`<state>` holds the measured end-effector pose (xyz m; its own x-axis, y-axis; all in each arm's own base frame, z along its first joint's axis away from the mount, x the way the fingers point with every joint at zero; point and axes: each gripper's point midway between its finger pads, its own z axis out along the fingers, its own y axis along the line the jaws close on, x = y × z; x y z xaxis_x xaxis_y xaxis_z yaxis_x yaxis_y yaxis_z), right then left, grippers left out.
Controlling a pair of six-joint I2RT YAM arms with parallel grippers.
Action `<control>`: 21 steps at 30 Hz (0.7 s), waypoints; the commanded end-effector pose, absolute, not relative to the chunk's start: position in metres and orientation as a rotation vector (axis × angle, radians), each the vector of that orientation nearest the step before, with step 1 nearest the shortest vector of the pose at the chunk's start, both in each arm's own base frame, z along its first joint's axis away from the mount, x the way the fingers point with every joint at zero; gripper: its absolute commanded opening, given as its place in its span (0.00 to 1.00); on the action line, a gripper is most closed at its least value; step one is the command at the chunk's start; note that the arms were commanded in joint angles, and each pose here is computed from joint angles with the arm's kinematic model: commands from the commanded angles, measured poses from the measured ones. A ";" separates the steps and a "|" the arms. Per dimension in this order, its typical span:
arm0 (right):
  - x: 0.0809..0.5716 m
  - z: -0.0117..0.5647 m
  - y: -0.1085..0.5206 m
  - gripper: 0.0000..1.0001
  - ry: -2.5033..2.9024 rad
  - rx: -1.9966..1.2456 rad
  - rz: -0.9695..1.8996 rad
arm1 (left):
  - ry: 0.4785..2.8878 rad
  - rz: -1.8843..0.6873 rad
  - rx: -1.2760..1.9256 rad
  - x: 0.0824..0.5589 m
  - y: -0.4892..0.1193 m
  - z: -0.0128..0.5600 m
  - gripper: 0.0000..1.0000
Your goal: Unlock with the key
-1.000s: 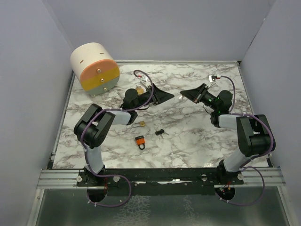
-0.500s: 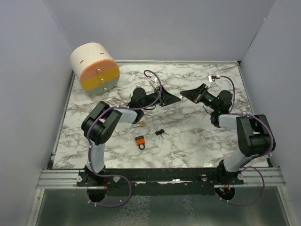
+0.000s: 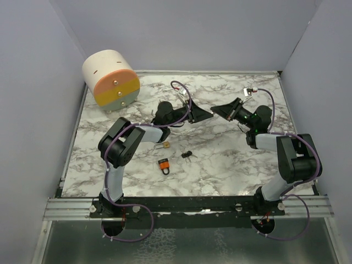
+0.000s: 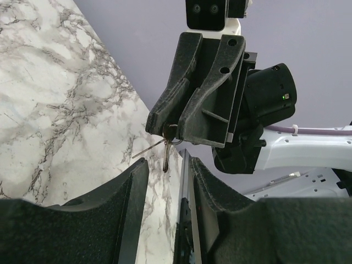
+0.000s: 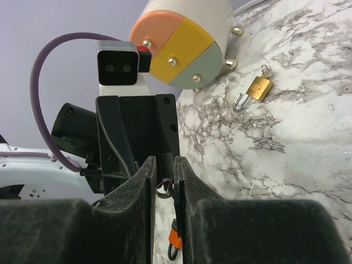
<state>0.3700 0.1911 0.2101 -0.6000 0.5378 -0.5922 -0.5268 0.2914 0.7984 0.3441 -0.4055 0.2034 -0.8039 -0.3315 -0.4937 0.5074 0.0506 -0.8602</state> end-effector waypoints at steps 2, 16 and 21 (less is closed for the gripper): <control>0.363 0.217 0.192 0.01 1.636 -0.033 1.488 | 1.692 -1.824 0.225 0.343 -0.411 0.212 0.35; 0.361 0.215 0.192 0.01 1.640 -0.029 1.493 | 1.679 -1.815 0.211 0.346 -0.411 0.216 0.28; 0.361 0.214 0.192 0.01 1.640 -0.031 1.494 | 1.673 -1.811 0.207 0.347 -0.411 0.217 0.26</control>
<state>0.3679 0.1921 0.2100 -0.6098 0.5320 -0.5875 -0.5258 0.2830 0.8021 0.3430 -0.4074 0.2033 -0.8048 -0.3289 -0.4941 0.5081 0.0487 -0.8599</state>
